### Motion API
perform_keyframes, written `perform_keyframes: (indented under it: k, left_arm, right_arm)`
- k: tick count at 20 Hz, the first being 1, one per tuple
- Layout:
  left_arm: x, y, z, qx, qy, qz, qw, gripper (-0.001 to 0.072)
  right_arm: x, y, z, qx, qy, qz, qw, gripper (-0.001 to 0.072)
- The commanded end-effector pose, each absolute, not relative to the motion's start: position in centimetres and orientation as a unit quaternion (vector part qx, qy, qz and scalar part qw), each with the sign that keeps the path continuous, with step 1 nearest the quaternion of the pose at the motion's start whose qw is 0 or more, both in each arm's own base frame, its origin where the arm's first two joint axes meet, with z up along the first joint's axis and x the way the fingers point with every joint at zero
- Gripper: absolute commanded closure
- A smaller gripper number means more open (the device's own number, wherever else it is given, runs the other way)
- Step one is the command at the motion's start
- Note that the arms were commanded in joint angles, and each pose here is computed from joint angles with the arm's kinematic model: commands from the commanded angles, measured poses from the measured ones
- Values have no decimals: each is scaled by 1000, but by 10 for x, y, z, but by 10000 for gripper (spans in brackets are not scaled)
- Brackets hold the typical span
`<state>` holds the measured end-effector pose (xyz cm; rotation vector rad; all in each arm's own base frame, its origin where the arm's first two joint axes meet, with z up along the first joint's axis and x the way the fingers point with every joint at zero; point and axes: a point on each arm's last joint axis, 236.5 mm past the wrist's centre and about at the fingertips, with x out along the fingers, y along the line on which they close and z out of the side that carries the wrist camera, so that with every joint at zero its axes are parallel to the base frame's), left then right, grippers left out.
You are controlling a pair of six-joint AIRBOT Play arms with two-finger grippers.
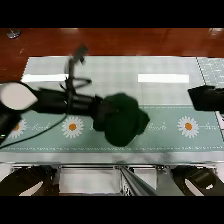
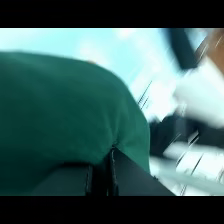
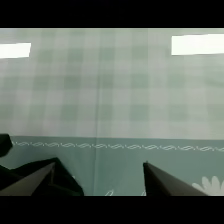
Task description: Fold the shirts.
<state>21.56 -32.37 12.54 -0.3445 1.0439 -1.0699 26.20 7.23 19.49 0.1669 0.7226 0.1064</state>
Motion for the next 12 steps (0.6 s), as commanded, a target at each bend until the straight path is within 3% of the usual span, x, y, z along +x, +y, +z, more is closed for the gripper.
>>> perform_keyframes:
  k: [1,2,4,5,7,9,12]
  left_arm:
    - [190,-286,10,-128,580,-413,691,669]
    - [196,-277,-10,-135,598,-389,688,575]
    - [218,-265,-30,-150,619,-354,685,64]
    - [234,-257,-25,-160,624,-345,683,5]
    - [273,-220,11,-174,633,-335,676,5]
    - [304,-150,40,-174,627,-263,712,5]
    - [283,-99,41,-225,612,-184,735,6]
  right_arm:
    - [269,103,145,134,381,81,911,90]
    - [275,113,129,152,387,88,905,89]
    - [291,131,99,177,404,96,892,89]
    - [302,133,90,181,411,89,889,89]
    - [329,105,94,182,421,49,887,88]
    - [342,44,112,164,423,-4,891,88]
    - [300,-39,86,176,470,-108,858,89]
